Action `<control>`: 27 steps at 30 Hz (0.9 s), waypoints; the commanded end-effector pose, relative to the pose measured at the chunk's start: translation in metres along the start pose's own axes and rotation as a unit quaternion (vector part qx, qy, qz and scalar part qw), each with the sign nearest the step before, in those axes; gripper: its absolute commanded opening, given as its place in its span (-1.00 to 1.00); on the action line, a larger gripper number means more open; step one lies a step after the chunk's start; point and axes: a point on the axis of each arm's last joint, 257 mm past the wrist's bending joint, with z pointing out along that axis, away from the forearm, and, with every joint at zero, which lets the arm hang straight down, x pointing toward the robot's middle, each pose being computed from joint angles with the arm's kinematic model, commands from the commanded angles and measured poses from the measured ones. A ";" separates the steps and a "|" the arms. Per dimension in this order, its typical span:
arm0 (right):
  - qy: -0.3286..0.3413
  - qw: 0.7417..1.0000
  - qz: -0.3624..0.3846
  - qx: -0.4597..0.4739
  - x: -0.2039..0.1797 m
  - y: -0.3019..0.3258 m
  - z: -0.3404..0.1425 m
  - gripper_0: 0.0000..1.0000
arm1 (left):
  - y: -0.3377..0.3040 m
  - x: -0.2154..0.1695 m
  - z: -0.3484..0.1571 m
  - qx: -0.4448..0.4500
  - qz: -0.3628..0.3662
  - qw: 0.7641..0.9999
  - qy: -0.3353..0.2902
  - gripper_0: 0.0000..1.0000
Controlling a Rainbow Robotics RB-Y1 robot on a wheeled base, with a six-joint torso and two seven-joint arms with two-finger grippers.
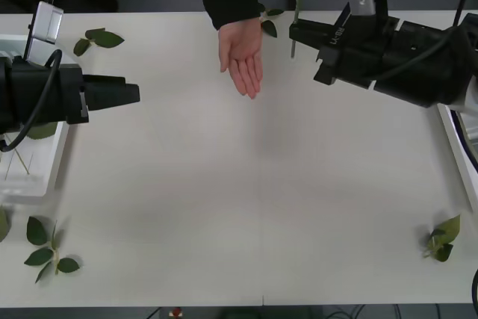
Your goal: Place the red flowers into the right box and the blue flowers into the left box. If a person shows an open palm, hand one flower to the person first, then continue sorting.
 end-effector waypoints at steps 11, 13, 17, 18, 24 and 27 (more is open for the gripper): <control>-0.037 0.997 -0.056 0.021 -0.032 -0.003 0.013 -1.00 | 0.017 -0.019 -0.035 -0.034 0.095 0.995 -0.009 1.00; -0.040 0.997 -0.057 0.023 -0.034 -0.004 0.013 -1.00 | 0.018 -0.023 -0.036 -0.035 0.095 0.995 -0.016 1.00; -0.046 0.997 -0.054 0.021 -0.037 -0.003 0.012 -1.00 | 0.019 -0.028 -0.034 -0.036 0.096 0.994 -0.024 1.00; -0.048 0.997 -0.053 0.020 -0.038 -0.002 0.012 -1.00 | 0.019 -0.029 -0.033 -0.036 0.097 0.994 -0.027 1.00; -0.048 0.997 -0.054 0.021 -0.038 -0.003 0.012 -1.00 | 0.021 -0.035 -0.023 -0.038 0.100 0.993 -0.042 1.00; -0.047 0.997 -0.055 0.021 -0.038 -0.003 0.012 -1.00 | 0.021 -0.036 -0.021 -0.039 0.101 0.993 -0.043 1.00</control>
